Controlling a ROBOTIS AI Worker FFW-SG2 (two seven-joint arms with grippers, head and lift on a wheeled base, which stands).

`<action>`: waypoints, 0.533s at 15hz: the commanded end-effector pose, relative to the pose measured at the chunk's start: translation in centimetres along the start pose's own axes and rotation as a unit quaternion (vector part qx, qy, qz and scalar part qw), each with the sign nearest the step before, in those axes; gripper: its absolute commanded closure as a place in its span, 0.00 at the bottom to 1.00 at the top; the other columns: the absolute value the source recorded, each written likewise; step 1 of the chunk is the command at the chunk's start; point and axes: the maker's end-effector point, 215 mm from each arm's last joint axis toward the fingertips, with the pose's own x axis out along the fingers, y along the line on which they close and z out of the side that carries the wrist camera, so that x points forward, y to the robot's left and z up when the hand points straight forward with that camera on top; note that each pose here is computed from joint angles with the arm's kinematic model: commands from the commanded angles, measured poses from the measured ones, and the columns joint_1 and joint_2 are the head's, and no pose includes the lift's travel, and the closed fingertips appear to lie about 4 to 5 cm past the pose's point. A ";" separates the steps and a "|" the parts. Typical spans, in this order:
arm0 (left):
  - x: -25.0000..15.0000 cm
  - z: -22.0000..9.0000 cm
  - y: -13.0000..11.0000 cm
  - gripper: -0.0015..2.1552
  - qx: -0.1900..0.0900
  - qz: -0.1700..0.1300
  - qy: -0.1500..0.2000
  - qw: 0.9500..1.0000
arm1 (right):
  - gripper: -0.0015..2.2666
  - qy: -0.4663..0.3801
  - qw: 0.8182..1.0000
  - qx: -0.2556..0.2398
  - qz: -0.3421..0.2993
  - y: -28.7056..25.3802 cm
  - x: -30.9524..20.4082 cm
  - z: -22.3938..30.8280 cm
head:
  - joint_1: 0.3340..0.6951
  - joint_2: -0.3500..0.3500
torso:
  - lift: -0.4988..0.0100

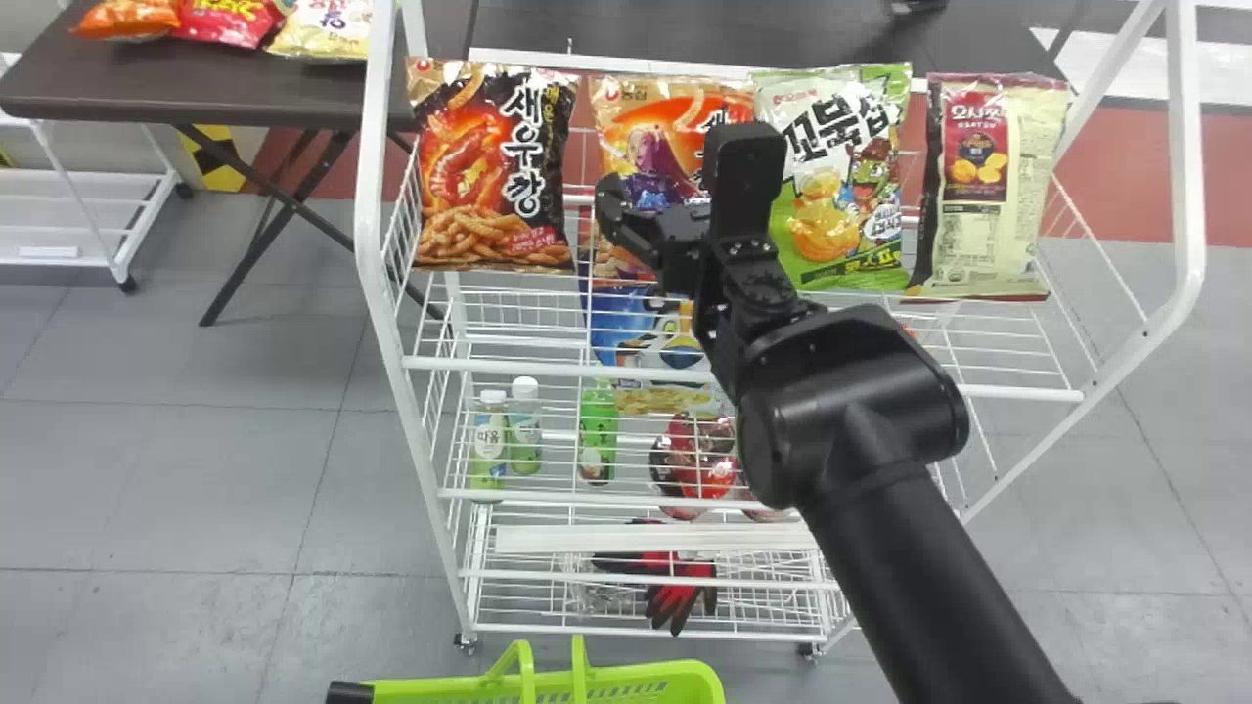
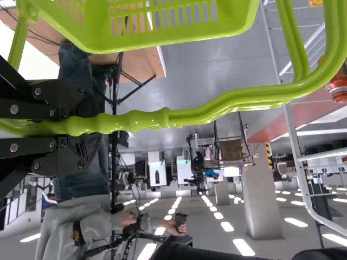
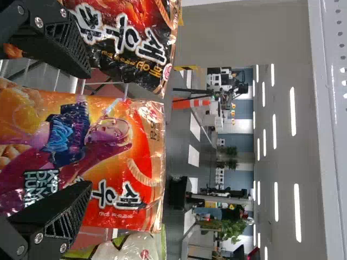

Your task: Hold basket handle with left hand then pick Saewookkang with right hand and place into basket

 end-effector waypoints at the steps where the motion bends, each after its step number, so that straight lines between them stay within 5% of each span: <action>1: 0.0 0.1 0.0 0.98 0.002 -0.001 -0.002 1.000 | 0.05 0.012 1.000 0.002 -0.004 -0.7 1.3 -0.6 | 1.00 0.38 | 0.94; 8: 0.4 0.8 0.4 0.98 0.008 -0.004 -0.007 1.000 | 0.05 0.036 0.999 0.026 0.020 -2.4 4.6 -2.0 | 1.00 0.36 | 0.94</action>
